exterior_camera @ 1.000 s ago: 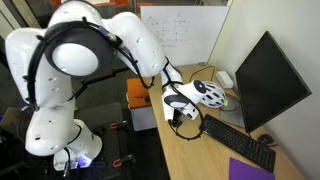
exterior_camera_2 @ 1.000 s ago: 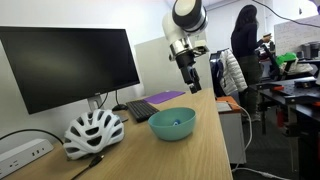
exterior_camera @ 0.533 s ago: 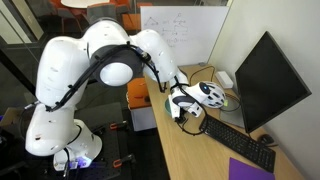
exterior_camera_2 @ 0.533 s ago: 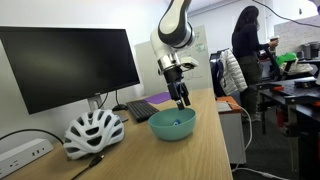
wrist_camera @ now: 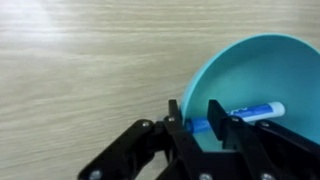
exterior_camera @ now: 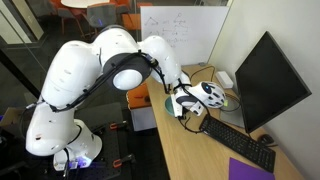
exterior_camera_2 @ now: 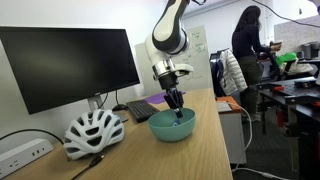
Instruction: Move the blue bowl to the right
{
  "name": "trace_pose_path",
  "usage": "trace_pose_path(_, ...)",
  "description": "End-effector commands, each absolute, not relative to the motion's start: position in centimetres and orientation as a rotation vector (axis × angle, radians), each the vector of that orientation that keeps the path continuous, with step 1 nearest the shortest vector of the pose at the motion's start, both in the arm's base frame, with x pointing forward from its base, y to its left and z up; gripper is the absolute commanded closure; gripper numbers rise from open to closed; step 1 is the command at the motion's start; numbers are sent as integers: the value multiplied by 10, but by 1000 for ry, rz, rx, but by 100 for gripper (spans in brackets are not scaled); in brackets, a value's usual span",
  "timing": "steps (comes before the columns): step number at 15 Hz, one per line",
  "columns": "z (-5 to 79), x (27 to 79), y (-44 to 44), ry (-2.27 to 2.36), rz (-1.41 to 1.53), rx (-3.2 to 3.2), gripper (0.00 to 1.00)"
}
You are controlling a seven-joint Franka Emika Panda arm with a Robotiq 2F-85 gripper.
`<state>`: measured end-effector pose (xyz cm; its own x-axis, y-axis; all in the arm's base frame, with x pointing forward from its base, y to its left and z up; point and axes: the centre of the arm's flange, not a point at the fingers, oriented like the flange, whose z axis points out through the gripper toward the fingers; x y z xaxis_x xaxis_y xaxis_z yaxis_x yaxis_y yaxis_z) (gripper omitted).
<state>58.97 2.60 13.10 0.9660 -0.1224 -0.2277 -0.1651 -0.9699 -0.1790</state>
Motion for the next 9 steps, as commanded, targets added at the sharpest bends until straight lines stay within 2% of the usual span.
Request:
trace_pose_path(1,143,587,30,189,343,-2930,93)
trace_pose_path(2,145,586,31,182,339,-2933,99)
trace_pose_path(3,147,585,33,175,338,-2934,100)
trace_pose_path(9,162,584,25,204,292,-2916,99)
